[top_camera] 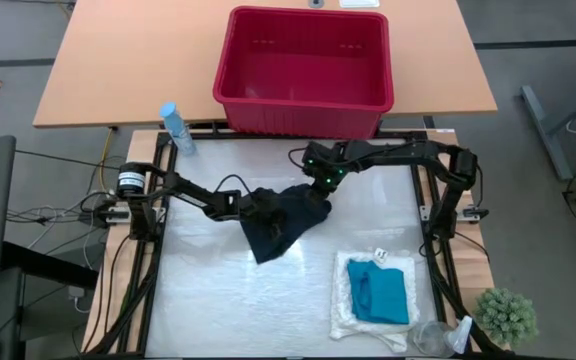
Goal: Fold laundry
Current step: Fold the dark blue shorts
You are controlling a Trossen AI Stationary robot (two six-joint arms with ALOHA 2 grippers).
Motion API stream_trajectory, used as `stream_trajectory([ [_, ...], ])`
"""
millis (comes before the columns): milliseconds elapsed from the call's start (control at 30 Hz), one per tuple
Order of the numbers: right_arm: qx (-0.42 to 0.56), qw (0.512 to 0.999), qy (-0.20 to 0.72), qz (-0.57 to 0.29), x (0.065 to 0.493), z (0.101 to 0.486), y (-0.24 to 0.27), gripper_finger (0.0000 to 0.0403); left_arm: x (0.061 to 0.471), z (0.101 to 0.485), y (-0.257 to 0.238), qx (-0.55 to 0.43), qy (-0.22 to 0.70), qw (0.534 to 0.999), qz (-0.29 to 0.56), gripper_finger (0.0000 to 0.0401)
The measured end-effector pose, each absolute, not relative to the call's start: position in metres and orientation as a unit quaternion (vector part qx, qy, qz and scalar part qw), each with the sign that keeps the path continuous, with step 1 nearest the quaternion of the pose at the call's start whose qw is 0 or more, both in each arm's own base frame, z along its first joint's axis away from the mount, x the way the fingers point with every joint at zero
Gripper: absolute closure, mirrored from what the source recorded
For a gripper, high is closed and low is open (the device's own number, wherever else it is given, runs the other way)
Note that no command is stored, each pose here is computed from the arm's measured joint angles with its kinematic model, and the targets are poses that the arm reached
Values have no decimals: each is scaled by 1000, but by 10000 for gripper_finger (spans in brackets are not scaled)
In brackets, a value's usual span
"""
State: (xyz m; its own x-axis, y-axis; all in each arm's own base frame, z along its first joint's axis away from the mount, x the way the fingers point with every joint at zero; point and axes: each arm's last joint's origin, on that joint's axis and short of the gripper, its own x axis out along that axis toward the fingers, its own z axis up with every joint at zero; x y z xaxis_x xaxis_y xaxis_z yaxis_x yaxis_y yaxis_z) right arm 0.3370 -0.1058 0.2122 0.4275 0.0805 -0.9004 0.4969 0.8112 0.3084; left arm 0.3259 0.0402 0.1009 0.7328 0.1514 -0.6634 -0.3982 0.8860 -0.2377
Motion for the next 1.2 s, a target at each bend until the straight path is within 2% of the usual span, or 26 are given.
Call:
stream_trajectory([
  [333, 275, 819, 492, -108, 355, 240, -86, 394, 330, 105, 42, -183, 301, 923, 155, 401],
  [833, 317, 836, 440, -87, 373, 248, -61, 394, 341, 117, 47, -149, 272, 935, 173, 401],
  [967, 316, 836, 436, -104, 373, 248, -61, 394, 344, 130, 47, -152, 301, 930, 149, 401],
  [1200, 313, 836, 434, -123, 371, 248, -70, 394, 321, 189, 42, -105, 413, 899, 96, 401],
])
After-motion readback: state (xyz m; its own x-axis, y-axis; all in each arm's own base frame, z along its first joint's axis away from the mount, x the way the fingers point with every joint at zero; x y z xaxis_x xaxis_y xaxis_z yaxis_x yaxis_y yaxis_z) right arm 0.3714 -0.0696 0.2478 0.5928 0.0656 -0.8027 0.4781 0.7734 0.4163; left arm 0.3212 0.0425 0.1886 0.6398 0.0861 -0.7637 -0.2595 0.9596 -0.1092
